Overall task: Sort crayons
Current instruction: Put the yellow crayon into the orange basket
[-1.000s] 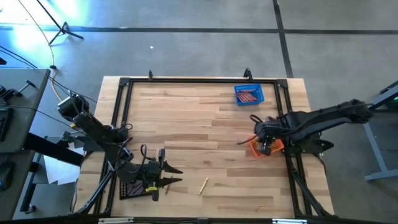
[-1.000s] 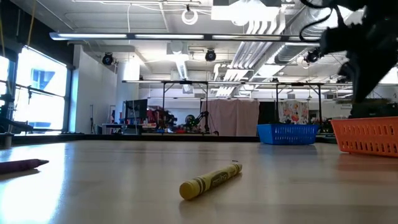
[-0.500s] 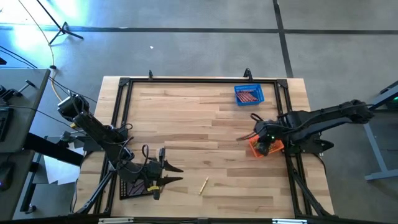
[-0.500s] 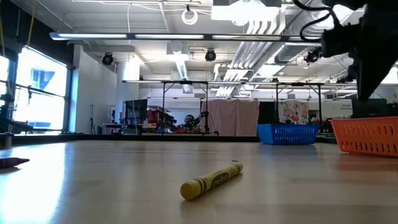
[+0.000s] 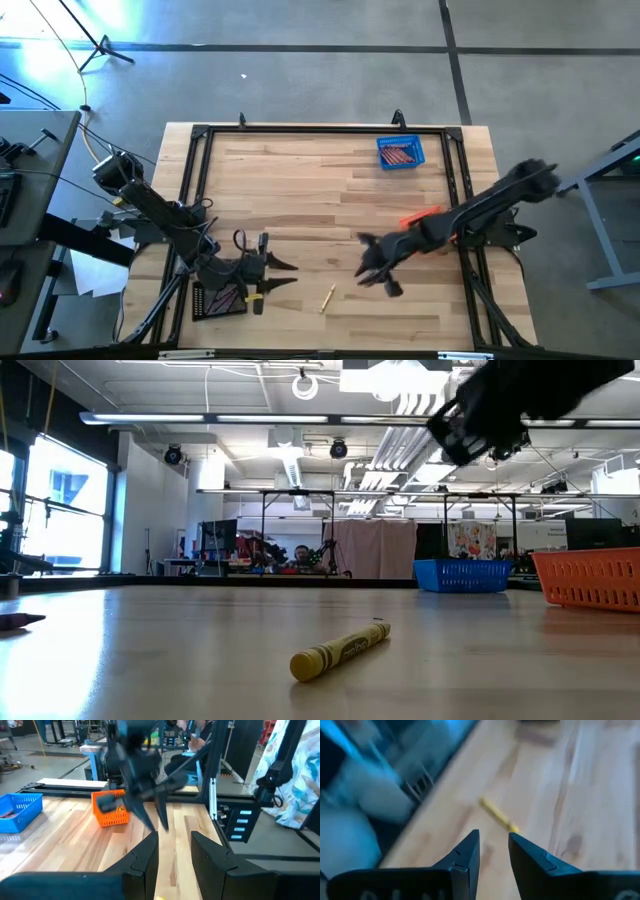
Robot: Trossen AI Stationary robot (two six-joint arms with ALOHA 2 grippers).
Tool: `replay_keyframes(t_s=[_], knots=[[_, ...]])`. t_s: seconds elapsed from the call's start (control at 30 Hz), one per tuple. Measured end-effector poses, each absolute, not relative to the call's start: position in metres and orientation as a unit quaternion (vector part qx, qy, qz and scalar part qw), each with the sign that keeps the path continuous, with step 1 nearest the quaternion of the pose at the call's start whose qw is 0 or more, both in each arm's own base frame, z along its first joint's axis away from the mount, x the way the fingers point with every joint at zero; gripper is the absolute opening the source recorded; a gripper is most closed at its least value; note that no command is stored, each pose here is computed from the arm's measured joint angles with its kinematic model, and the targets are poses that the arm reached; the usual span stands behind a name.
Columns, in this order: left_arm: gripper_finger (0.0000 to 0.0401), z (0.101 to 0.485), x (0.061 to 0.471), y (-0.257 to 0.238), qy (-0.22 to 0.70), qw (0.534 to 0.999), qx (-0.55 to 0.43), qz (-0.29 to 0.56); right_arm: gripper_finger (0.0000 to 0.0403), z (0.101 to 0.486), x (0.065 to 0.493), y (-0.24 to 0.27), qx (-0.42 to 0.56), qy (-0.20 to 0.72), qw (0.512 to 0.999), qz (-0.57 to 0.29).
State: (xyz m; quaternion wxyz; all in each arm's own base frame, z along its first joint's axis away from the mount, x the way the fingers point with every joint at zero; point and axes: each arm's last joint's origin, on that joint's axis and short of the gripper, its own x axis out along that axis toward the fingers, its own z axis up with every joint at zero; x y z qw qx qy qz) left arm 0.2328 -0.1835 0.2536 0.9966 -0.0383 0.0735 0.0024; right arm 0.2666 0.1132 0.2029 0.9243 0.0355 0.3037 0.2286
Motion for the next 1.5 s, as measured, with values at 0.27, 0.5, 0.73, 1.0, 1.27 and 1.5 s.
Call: replay_keyframes(t_s=[0.27,0.5,0.73,1.0,1.27,1.5], knots=[[0.0101,0.257,0.221,-0.193,0.075,0.996,-0.035,-0.023,0.0087,0.159,0.326,0.143,-0.053,0.450,0.860,0.237],[0.0101,0.268,0.205,-0.197,0.061,0.997,-0.041,-0.013,0.0087,0.162,0.355,0.151,-0.140,0.549,0.781,0.264],[0.0101,0.269,0.191,-0.207,0.058,0.998,-0.033,-0.008,0.0087,0.172,0.385,0.166,-0.249,0.467,0.778,0.338],[0.0101,0.273,0.179,-0.212,0.047,0.998,-0.036,0.005,0.0087,0.154,0.395,0.173,-0.274,0.454,0.761,0.375],[0.0101,0.274,0.175,-0.215,0.046,0.998,-0.039,-0.005,0.0087,0.138,0.405,0.180,-0.282,0.426,0.771,0.380],[0.0101,0.275,0.175,-0.215,0.044,0.998,-0.041,-0.005,0.0075,0.120,0.408,0.179,-0.258,0.434,0.762,0.407]])
